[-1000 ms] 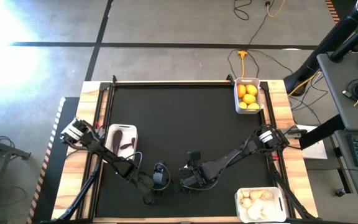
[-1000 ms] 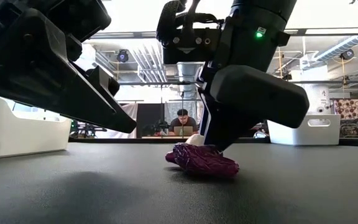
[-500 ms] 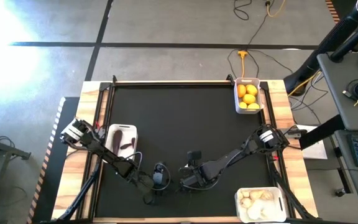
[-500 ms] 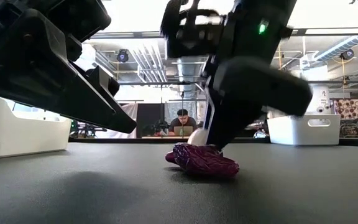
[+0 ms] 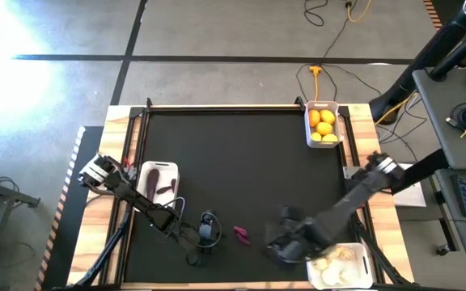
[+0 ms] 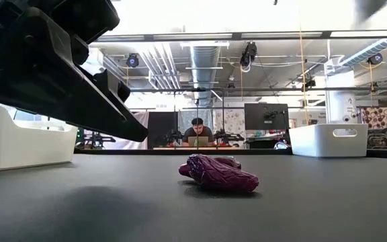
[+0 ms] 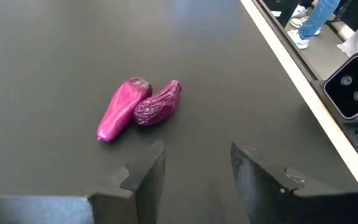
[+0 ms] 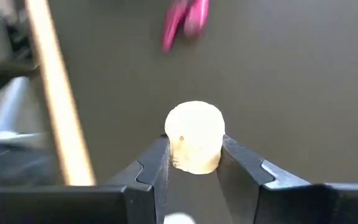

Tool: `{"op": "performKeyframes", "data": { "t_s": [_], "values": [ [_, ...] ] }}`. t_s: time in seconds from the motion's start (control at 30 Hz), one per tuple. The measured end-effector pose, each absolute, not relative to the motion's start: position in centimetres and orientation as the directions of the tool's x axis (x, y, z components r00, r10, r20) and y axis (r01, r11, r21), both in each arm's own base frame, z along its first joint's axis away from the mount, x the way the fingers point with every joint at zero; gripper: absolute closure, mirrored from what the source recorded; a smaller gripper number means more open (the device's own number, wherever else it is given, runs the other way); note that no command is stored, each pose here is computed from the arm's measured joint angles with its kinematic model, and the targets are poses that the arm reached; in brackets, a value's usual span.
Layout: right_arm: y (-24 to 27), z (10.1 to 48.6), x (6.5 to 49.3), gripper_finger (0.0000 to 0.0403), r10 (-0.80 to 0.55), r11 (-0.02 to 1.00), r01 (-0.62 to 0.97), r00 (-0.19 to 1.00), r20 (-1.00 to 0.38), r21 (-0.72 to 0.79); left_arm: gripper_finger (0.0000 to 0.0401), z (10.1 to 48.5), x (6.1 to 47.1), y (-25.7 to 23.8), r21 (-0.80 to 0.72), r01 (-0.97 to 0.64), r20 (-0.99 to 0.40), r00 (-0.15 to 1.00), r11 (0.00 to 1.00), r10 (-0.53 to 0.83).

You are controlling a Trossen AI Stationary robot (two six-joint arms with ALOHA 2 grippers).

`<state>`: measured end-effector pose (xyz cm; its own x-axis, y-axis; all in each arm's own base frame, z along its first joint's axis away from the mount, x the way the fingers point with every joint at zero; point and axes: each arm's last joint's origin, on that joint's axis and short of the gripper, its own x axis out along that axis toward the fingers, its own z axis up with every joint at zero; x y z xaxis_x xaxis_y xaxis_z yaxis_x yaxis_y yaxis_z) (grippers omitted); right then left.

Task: Sort produce into baskets
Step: Put the garlic into the bottom white bin

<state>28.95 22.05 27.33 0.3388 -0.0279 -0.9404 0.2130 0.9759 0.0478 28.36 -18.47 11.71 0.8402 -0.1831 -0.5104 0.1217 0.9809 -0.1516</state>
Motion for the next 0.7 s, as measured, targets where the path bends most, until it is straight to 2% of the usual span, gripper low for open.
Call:
{"op": "performKeyframes", "data": {
  "t_s": [0.13,0.33,0.47,0.57,0.7],
  "values": [
    [23.5,29.5,24.3,0.0296,0.056,0.921,0.363,0.227,-0.972,0.138,0.0235,11.8,28.4,-18.5,-0.147,0.127,-0.506,0.843,0.981,-0.185],
    [26.1,29.8,18.7,0.0296,0.123,0.82,0.567,-0.032,-0.992,0.084,0.0235,11.8,28.4,-18.5,-0.15,0.128,-0.5,0.846,0.98,-0.187],
    [27.5,28.4,17.1,0.0296,0.111,0.764,0.645,-0.122,-0.986,0.006,0.0235,11.8,28.4,-18.5,-0.15,0.128,-0.499,0.846,0.98,-0.187],
    [28.1,26.5,16.7,0.0296,0.126,0.736,0.673,-0.238,-0.963,-0.07,0.0235,11.8,28.4,-18.5,-0.152,0.128,-0.497,0.847,0.98,-0.188],
    [29.0,23.4,17.0,0.0296,0.182,0.749,0.658,-0.309,-0.934,-0.072,0.0235,11.9,28.5,-18.5,-0.154,0.129,-0.493,0.849,0.98,-0.189]
  ]
}}
